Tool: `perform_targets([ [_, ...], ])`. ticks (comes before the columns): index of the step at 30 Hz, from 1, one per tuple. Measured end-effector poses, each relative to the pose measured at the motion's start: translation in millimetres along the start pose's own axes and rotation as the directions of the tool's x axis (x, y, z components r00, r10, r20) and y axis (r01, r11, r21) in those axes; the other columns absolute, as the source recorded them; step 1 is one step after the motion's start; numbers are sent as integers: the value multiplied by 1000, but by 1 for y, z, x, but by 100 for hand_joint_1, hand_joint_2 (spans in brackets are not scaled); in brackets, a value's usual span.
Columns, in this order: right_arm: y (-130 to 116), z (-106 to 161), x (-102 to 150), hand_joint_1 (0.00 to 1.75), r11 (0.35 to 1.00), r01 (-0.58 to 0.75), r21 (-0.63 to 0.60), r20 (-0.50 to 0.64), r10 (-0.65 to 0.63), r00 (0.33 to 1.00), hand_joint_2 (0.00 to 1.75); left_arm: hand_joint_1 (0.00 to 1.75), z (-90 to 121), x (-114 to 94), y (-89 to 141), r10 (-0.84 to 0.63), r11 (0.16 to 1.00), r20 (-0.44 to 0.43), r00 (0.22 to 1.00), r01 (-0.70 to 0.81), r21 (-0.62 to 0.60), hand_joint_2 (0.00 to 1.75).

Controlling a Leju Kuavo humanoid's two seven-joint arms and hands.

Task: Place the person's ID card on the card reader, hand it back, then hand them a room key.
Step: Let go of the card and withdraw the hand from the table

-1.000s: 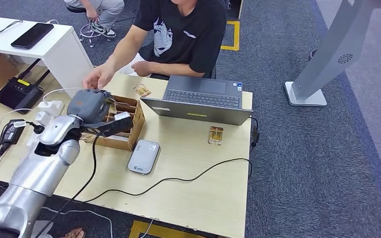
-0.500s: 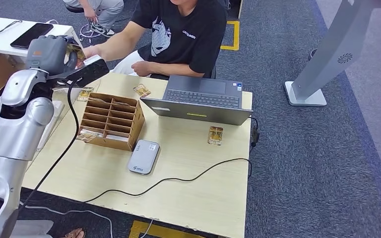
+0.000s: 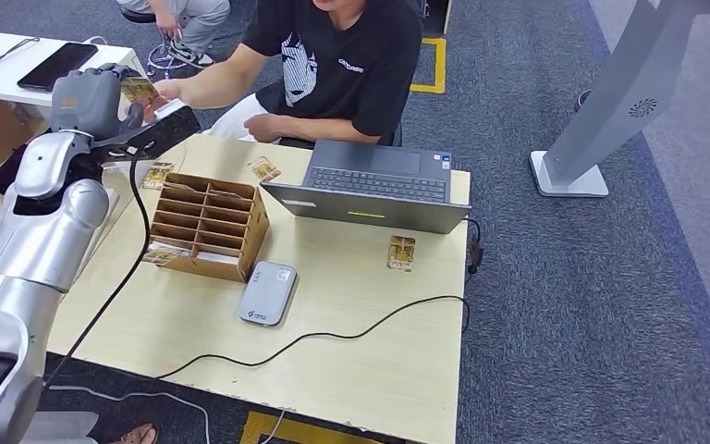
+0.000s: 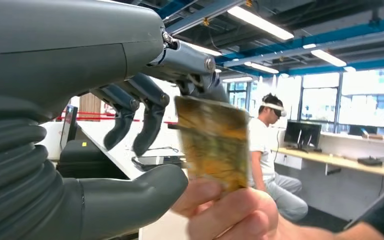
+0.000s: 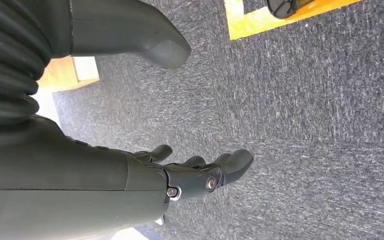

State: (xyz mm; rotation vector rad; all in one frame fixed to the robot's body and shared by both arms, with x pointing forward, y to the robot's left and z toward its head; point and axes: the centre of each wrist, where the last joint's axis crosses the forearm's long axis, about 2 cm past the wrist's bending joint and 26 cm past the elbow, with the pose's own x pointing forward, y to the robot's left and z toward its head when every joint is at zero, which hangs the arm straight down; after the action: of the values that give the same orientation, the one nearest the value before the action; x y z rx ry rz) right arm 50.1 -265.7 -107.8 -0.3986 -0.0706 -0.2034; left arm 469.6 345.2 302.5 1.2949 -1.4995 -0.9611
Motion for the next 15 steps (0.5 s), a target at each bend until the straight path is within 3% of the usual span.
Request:
perform_targets([
  [6, 0, 0, 0, 0, 1000, -1, -2, -1, 1, 1000, 175, 0, 19, 1, -16, 93, 992, 32, 995, -95, 80, 175],
  [12, 0, 0, 0, 0, 1000, 1, -6, 9, 0, 1000, 175, 0, 74, 15, -56, 163, 980, 115, 980, -175, 99, 175],
  [15, 0, 0, 0, 0, 1000, 2, -6, 9, -2, 1000, 175, 0, 93, 20, -66, 189, 975, 129, 974, -201, 96, 44],
])
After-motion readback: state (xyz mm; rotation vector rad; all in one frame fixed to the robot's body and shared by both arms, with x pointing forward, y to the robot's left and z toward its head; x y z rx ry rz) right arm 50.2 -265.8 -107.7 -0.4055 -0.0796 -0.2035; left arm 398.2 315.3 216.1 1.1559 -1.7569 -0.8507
